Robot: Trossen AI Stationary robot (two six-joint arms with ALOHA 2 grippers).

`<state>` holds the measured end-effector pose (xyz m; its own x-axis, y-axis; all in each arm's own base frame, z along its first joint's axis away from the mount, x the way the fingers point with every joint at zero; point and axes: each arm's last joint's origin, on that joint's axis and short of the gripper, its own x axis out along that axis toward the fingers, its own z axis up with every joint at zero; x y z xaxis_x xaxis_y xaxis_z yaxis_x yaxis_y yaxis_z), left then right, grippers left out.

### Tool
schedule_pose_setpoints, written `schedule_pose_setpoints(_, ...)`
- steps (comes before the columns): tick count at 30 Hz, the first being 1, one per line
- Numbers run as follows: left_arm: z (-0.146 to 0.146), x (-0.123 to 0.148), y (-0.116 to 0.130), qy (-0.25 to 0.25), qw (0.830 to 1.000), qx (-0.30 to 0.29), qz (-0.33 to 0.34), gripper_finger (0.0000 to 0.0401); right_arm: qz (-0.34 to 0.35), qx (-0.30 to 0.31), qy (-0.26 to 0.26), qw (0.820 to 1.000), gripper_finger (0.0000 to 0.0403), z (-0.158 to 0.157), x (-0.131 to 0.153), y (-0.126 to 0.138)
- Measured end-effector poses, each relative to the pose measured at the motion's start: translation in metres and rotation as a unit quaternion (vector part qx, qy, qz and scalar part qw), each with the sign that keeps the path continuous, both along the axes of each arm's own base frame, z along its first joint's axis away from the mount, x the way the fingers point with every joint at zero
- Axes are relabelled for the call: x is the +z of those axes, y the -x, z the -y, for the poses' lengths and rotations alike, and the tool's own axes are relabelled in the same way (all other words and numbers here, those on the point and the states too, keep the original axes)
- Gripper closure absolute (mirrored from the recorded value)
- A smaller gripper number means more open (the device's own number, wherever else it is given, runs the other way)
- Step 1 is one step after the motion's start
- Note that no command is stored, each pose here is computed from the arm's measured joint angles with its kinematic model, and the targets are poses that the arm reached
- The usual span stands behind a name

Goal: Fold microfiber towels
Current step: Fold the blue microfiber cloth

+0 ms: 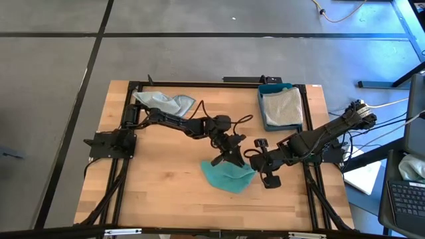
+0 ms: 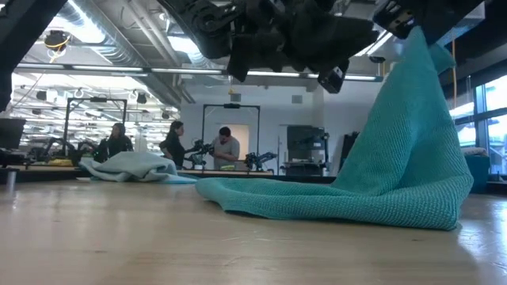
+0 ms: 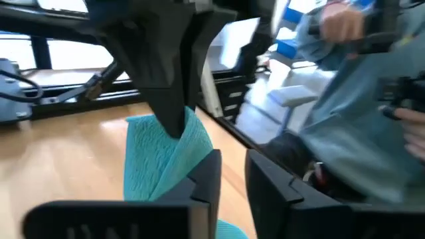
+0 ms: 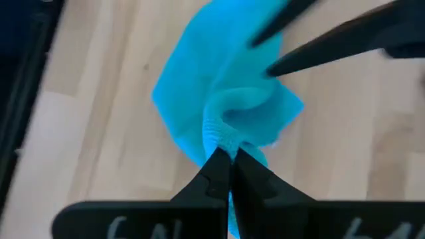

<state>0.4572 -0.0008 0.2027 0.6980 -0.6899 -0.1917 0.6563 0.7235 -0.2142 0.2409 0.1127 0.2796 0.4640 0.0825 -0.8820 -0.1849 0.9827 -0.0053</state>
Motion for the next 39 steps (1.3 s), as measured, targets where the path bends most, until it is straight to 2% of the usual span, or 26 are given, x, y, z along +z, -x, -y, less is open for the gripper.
schedule_pose_setpoints(4,0.008,0.0,-0.001,-0.023,0.999,0.022,0.012,0.0305,0.021,-0.018,0.032,0.999,0.0395,0.002,0.001,-0.002)
schedule_pose_setpoints(9,0.016,0.006,-0.004,-0.025,0.998,0.048,0.042,0.0281,0.038,-0.026,0.039,0.998,0.0395,0.003,0.002,-0.004)
schedule_pose_setpoints(16,0.028,0.006,-0.006,-0.046,0.992,0.105,0.049,0.0289,0.033,-0.031,0.056,0.997,0.0395,0.004,0.001,-0.003)
schedule_pose_setpoints(25,0.033,0.001,-0.005,-0.048,0.993,0.107,0.024,0.0295,0.044,-0.048,0.077,0.995,0.0395,0.006,0.002,-0.003)
schedule_pose_setpoints(32,0.029,-0.008,-0.004,-0.102,0.98,0.173,-0.009,0.0295,0.04,-0.047,0.079,0.995,0.0395,0.006,0.001,-0.003)
schedule_pose_setpoints(39,0.024,-0.005,-0.003,-0.121,0.97,0.212,-0.02,0.0295,0.037,-0.05,0.084,0.995,0.0395,0.007,0.001,-0.002)
